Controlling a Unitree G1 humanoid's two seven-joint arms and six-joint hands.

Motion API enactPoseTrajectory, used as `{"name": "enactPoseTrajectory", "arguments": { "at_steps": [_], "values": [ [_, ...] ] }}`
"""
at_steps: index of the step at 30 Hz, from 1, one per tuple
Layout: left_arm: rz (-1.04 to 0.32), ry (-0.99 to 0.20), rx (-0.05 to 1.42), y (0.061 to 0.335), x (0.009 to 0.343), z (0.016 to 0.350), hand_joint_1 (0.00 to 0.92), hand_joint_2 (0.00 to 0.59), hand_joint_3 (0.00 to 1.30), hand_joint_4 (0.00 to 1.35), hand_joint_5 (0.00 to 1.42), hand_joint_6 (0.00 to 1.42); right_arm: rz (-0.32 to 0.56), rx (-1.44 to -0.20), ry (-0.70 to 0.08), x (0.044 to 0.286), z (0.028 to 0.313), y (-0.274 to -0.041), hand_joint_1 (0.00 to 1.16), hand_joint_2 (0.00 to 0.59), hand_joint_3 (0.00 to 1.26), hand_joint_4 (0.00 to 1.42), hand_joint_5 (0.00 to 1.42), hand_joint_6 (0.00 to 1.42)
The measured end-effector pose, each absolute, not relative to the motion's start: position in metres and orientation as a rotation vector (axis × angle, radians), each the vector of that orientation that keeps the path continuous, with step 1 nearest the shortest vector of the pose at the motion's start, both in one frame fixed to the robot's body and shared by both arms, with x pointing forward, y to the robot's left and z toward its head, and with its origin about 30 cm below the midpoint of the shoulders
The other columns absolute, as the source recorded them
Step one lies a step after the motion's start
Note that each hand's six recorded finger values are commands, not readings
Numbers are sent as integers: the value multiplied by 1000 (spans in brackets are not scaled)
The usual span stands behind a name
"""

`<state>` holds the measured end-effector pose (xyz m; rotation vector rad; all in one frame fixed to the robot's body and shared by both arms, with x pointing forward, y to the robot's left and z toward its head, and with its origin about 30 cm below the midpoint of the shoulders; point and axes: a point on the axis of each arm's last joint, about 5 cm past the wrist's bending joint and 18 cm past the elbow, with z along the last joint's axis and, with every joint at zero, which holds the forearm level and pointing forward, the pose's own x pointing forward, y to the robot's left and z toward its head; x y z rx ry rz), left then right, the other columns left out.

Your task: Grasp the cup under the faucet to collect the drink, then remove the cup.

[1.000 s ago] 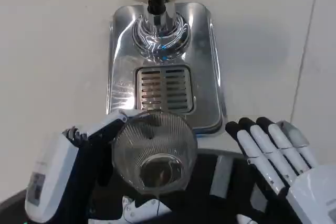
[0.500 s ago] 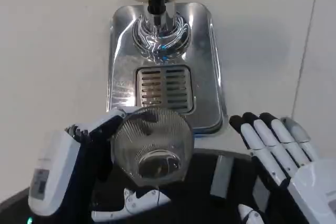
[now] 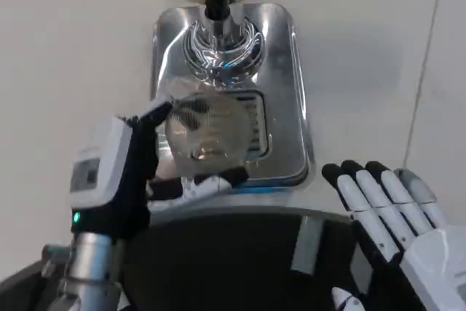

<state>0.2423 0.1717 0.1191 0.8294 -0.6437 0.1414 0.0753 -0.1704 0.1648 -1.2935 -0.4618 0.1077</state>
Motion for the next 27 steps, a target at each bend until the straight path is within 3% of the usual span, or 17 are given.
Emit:
{"name": "enactPoseTrajectory", "arguments": {
  "at_steps": [14,20,22,23,25,27],
  "values": [
    [188,-614,812,147,295,129,667,106,1255,1278,1388,1424,73,-1294,-417,74,166,-173,0,586,0,0,0,0],
    [233,-595,795,147,304,130,657,123,1189,1216,1374,1424,64,-1287,-404,70,167,-171,0,586,0,0,0,0],
    [248,-589,795,149,305,131,624,131,1112,1185,1318,1424,62,-1285,-403,70,167,-171,0,586,0,0,0,0],
    [257,-589,797,150,305,131,595,123,1006,1041,1202,1302,63,-1283,-404,70,167,-171,0,586,0,0,0,0],
    [265,-591,804,152,306,131,439,87,659,611,884,1040,66,-1280,-404,71,167,-170,0,586,0,0,0,0],
    [266,-592,812,155,306,131,299,62,427,345,702,886,65,-1279,-416,74,168,-169,0,586,0,0,0,0]
  ]
}}
